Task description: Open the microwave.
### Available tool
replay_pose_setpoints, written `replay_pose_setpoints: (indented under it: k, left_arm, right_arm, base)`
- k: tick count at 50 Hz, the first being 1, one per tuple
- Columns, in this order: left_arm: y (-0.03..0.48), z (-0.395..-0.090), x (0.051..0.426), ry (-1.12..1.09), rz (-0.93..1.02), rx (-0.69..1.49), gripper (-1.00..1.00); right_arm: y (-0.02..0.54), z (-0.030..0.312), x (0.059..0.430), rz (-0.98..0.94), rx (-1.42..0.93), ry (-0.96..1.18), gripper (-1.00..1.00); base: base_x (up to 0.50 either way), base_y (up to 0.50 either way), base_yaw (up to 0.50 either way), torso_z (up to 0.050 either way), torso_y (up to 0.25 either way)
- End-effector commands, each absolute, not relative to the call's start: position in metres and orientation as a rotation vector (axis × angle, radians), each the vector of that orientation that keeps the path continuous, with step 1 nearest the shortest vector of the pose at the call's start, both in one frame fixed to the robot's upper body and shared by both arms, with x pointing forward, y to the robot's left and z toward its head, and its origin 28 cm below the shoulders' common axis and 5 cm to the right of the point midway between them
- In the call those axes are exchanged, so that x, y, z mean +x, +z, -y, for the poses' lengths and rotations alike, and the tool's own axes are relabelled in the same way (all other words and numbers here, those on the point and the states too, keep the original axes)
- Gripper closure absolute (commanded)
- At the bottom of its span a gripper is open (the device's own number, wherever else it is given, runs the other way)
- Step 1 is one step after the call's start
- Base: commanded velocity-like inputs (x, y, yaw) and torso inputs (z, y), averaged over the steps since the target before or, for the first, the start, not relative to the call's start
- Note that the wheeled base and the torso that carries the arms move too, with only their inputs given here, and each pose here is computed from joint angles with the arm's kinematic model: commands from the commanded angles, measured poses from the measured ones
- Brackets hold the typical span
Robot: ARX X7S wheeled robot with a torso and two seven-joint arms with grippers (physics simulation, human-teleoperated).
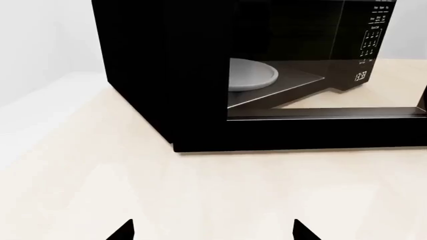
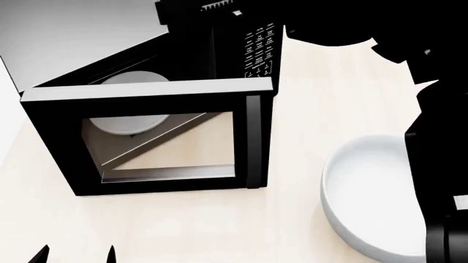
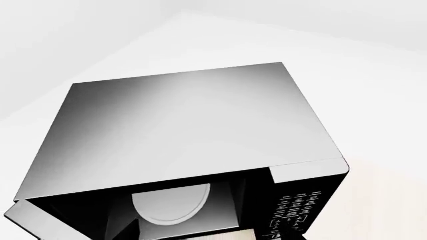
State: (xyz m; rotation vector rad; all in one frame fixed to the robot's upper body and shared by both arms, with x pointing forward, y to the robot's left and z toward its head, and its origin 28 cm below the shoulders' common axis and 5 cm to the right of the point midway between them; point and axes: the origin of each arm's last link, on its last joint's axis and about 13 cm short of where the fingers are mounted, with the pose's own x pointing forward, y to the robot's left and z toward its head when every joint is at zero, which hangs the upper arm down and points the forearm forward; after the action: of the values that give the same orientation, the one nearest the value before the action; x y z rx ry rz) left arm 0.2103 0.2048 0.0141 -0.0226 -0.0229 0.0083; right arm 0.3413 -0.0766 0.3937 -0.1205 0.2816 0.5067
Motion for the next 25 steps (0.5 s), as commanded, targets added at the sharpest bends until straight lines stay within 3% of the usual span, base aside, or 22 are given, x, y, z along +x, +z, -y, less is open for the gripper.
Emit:
replay_pose_setpoints:
  k: [1,25]
  left_arm:
    - [0.013,-0.205,0.21,0.005,0.011,-0.034,-1.0]
    - [0.013,-0.204,0.21,0.002,0.01,-0.034,-1.0]
  right_arm:
    - [0.388,0.078,0.348,-0.316,-0.106,0.507,-1.0]
    - [0.364,0.08,0.356,-0.362,-0.095,0.498,-1.0]
  base:
    - [0.0,0.0,0.0,0.0,0.0]
    - [0.0,0.0,0.0,0.0,0.0]
